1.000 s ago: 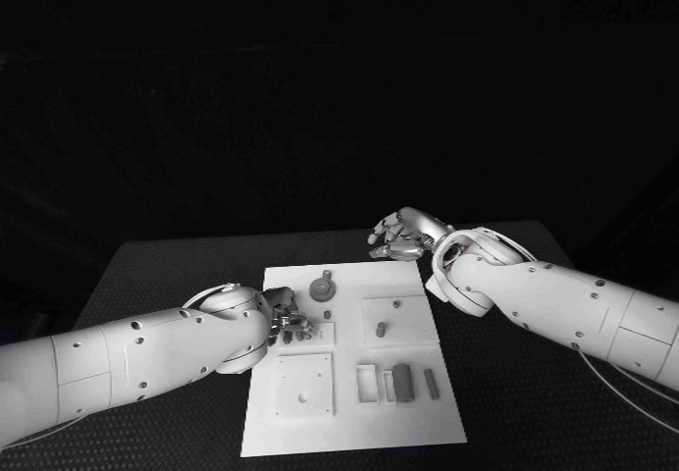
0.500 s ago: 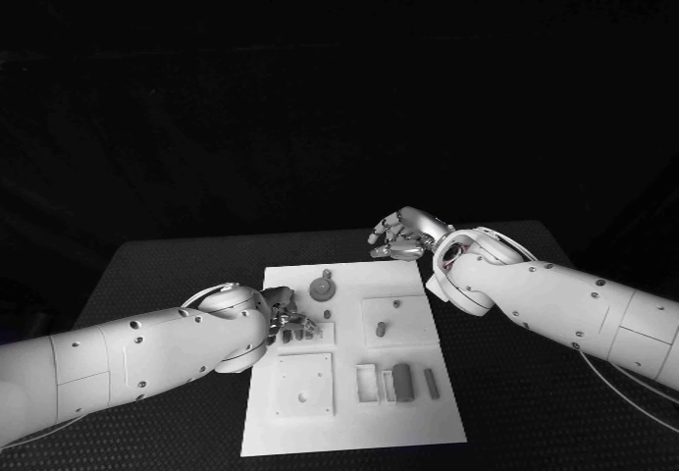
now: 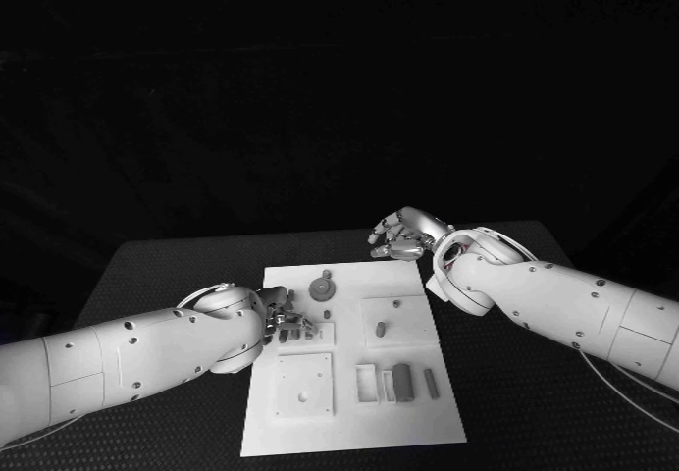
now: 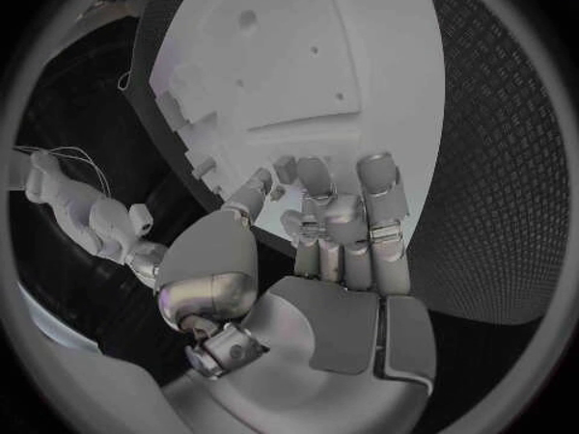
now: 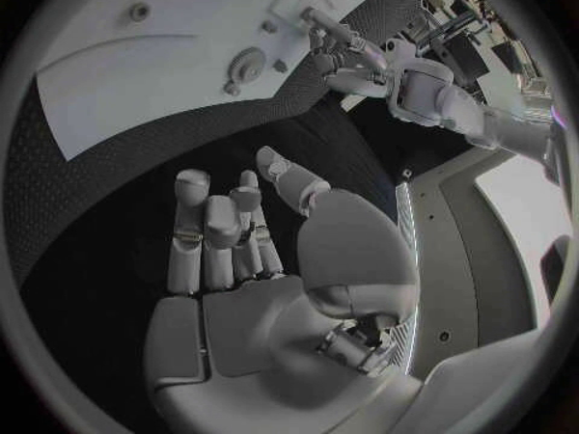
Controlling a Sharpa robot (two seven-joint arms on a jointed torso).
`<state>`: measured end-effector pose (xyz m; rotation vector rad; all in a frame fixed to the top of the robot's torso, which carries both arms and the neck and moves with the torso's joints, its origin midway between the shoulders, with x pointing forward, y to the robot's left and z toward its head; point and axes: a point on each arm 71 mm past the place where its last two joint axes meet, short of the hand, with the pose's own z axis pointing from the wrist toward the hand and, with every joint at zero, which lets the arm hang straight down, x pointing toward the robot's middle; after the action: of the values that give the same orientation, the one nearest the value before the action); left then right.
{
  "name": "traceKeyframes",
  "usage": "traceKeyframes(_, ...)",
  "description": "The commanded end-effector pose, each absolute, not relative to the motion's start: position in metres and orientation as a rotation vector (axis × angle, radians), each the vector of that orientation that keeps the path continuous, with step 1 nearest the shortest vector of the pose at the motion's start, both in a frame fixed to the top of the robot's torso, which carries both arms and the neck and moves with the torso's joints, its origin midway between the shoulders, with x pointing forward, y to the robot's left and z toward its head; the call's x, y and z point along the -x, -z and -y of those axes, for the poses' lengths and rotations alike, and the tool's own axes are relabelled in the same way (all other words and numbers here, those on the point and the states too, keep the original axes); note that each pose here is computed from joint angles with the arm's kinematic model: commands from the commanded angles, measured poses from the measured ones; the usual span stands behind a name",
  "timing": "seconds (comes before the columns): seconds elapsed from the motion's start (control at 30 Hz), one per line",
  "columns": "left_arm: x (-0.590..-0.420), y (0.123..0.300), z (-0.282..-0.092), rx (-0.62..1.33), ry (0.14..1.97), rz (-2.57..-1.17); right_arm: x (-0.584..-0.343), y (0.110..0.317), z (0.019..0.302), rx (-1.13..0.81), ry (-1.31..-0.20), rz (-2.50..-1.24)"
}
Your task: Assemble the parts on the task board
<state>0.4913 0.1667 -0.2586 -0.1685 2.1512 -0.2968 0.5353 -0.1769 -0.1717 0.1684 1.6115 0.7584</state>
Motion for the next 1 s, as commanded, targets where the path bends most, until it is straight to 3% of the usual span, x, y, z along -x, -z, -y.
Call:
traceKeyframes(0.03,-0.488,0.258,-0.167,0.214,0.345,-2.167,-0.535,0.171,0.177,-0.155,-0.762,-1.614)
traceKeyframes(0.27,-0.493,0.241,-0.175,0.279,0.38,-2.153,-0.536,0.172,0.179,-0.16,-0.755,-1.611)
traceKeyframes(0.53,-0.515,0.214,-0.193,0.348,0.372,-2.096,-0.537,0.172,0.181,-0.162,-0.75,-1.61)
traceKeyframes(1.0,-0.556,0.206,-0.197,0.258,0.209,-2.041,-0.537,0.172,0.181,-0.164,-0.749,-1.609)
